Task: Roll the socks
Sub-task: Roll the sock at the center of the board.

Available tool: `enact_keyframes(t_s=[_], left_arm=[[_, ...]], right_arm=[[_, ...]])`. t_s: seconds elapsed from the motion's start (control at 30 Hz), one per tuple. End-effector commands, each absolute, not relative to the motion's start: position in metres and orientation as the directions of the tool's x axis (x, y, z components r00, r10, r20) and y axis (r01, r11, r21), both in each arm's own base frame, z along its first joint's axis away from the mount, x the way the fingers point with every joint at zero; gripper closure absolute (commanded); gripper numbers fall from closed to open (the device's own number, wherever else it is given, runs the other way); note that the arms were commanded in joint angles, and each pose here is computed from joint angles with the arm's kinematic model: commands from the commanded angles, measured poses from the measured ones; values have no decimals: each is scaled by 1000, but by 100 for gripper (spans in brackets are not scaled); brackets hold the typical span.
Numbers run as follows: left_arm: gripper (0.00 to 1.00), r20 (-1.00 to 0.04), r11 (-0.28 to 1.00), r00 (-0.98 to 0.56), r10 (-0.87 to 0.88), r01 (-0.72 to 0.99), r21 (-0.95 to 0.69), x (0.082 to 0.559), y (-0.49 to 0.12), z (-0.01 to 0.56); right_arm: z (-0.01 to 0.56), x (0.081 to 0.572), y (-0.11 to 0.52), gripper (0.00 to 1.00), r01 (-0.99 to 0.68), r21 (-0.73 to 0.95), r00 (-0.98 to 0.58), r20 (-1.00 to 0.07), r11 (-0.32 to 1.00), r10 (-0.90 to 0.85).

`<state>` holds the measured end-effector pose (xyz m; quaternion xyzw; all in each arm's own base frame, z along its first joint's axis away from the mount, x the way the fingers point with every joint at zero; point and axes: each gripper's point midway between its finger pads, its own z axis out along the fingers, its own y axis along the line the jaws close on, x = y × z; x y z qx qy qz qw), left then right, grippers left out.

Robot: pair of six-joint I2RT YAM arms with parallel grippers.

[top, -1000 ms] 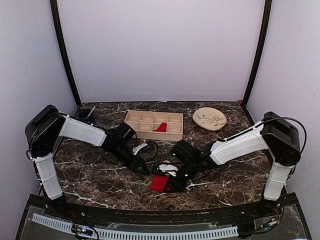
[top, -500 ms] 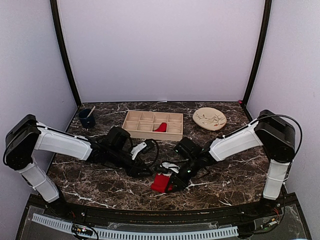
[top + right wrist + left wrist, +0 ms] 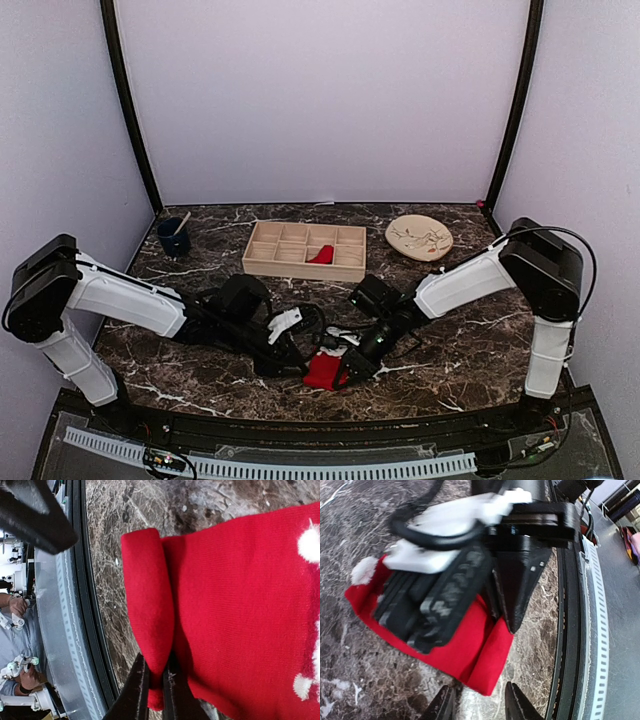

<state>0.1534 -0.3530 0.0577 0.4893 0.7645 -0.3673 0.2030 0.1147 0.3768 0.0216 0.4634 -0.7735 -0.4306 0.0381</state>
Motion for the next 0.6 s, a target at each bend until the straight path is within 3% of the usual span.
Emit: enact_keyframes(t_s=[0.0,0.57], left_arm=[[63,-694,188,-347,631,936,-297,145,-359,62],[62,-644,83,-169,746,983,-162,139,-375,38]], right_arm=[[11,111,368,92,-643,729,-581,-263,236,-770],[12,109,366,92,-590,774,-592,-218,232,-775]])
